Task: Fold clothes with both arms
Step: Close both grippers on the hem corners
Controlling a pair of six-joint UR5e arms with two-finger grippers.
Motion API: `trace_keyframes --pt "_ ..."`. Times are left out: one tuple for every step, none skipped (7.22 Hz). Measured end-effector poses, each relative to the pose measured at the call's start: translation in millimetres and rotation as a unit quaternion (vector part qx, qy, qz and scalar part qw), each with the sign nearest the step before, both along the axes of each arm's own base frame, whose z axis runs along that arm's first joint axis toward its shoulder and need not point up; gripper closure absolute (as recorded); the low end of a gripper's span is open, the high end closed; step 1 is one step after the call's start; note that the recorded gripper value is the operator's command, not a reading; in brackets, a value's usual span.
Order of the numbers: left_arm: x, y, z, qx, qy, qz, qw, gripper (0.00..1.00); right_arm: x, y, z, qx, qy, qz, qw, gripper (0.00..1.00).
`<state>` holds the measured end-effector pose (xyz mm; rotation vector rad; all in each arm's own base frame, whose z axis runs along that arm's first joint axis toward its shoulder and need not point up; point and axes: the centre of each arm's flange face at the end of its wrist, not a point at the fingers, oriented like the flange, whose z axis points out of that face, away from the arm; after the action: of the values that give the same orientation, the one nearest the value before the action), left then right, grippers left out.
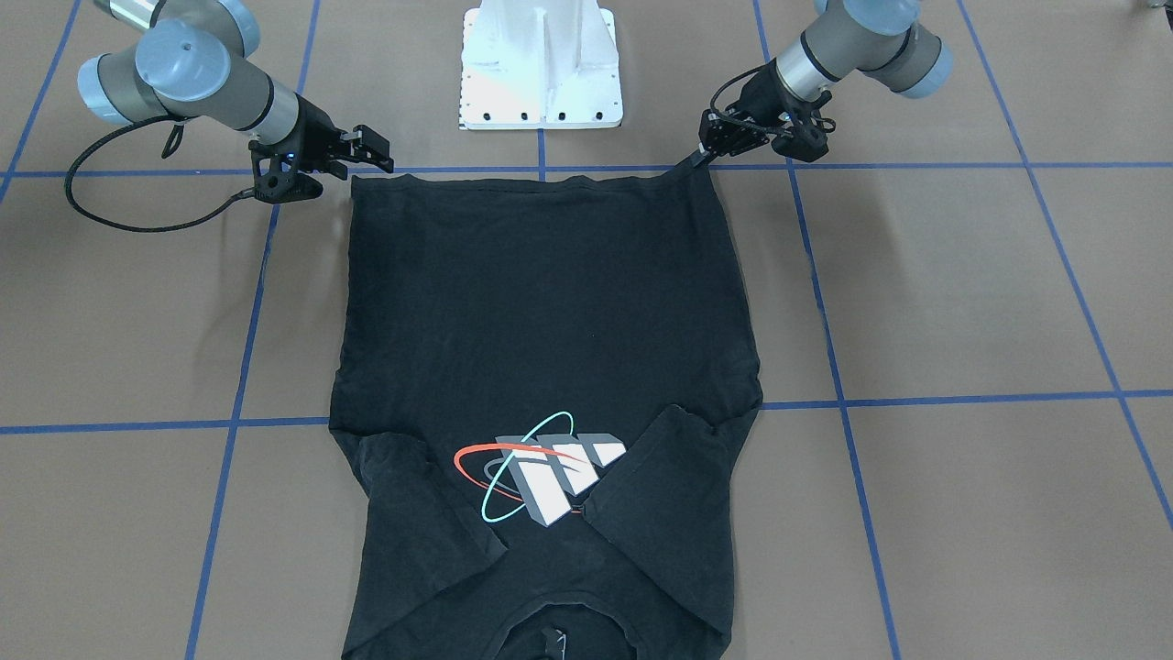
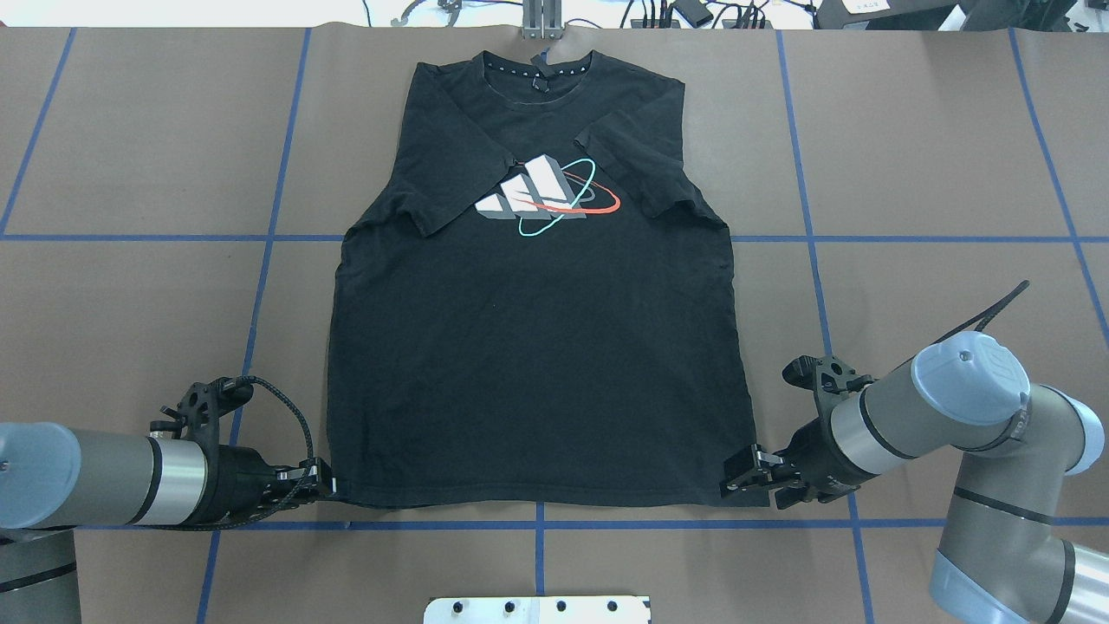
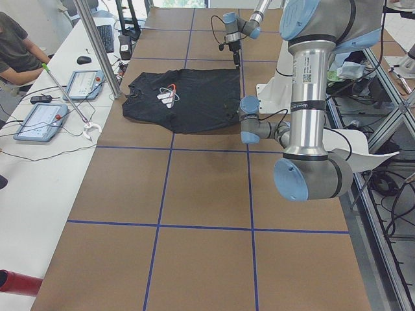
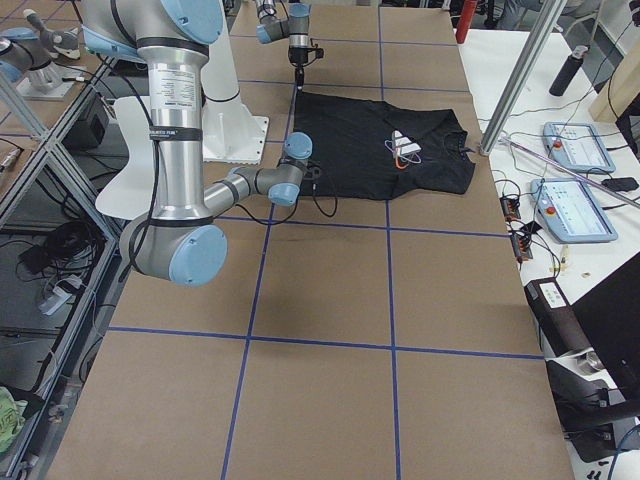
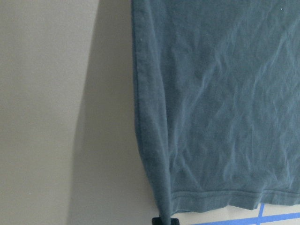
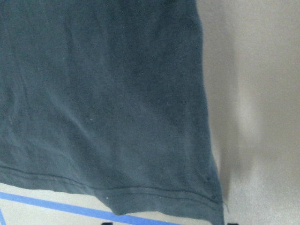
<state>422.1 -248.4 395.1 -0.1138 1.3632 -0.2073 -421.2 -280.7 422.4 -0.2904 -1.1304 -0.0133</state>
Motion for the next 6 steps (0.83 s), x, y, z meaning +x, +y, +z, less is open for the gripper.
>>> trace_keyframes --pt "1 0 0 0.000 0.000 0.001 1.0000 1.00 0 0 4 -0.001 0.004 0.001 1.0000 0.17" --pt "1 0 -1 0.000 0.001 0.001 1.0000 1.00 -1 0 7 -0.001 0.008 0.003 1.0000 0.22" --pt "1 0 -1 0.000 0.001 0.001 1.0000 1.00 -4 1 11 0.001 0.013 0.006 0.9999 0.30" --pt "0 0 0 0.000 0.000 0.001 1.0000 1.00 -7 2 14 0.003 0.016 0.009 0.9998 0.35" --pt "0 0 0 0.000 0.000 0.000 1.0000 1.00 -8 2 15 0.003 0.019 0.010 0.9998 0.38" --pt "0 0 0 0.000 0.000 0.000 1.0000 1.00 -7 0 16 0.003 0.019 0.012 0.9997 0.47"
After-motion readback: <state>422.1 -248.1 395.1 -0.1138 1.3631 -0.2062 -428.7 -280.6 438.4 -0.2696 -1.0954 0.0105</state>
